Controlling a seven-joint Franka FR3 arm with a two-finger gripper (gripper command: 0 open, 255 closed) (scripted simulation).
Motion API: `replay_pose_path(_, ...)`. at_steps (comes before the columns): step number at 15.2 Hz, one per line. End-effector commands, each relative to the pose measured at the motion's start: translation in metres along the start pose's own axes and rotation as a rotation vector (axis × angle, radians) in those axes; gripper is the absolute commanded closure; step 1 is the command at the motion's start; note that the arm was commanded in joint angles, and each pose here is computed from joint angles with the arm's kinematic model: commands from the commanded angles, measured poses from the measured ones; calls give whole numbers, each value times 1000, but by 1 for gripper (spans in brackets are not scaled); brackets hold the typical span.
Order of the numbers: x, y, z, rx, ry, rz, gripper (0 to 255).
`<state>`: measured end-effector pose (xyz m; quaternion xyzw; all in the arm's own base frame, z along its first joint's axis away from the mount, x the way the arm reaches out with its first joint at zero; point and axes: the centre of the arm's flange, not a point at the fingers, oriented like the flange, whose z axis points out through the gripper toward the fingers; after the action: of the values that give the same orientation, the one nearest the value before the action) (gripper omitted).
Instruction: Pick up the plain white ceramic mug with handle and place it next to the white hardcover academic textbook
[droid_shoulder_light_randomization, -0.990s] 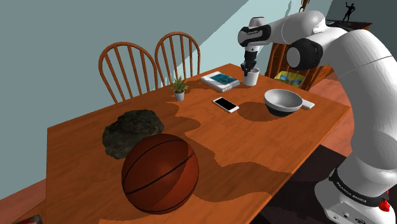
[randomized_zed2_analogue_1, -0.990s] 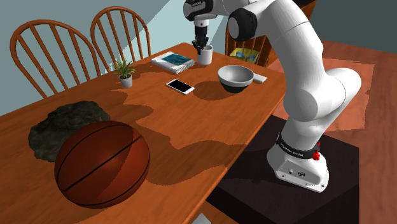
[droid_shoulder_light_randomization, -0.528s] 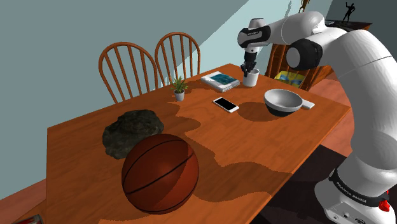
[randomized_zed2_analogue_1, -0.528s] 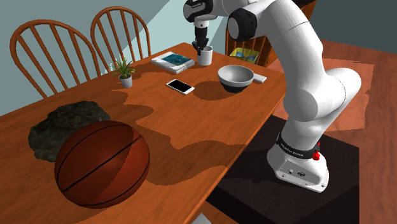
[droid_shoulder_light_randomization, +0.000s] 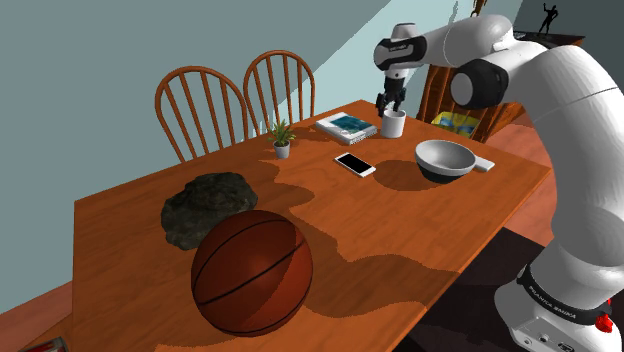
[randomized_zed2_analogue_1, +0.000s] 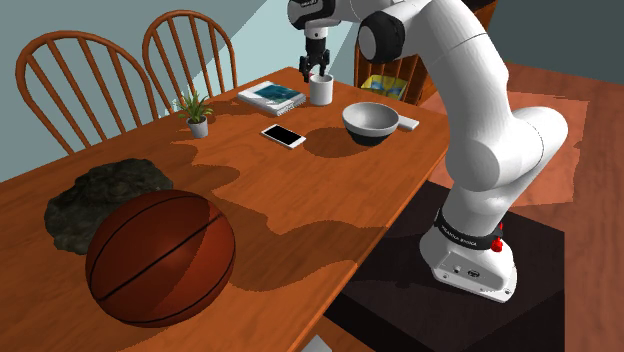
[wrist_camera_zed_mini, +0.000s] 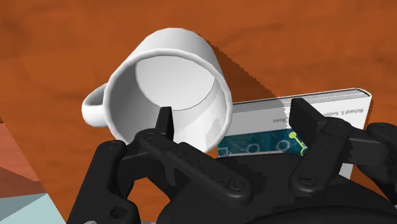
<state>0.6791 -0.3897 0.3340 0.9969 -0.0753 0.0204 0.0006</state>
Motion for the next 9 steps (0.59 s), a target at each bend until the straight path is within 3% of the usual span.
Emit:
replay_pose_path(1,-1,1,-23,0,0,0,0)
replay_pose_path(9,-1,1,-33,0,0,0,0)
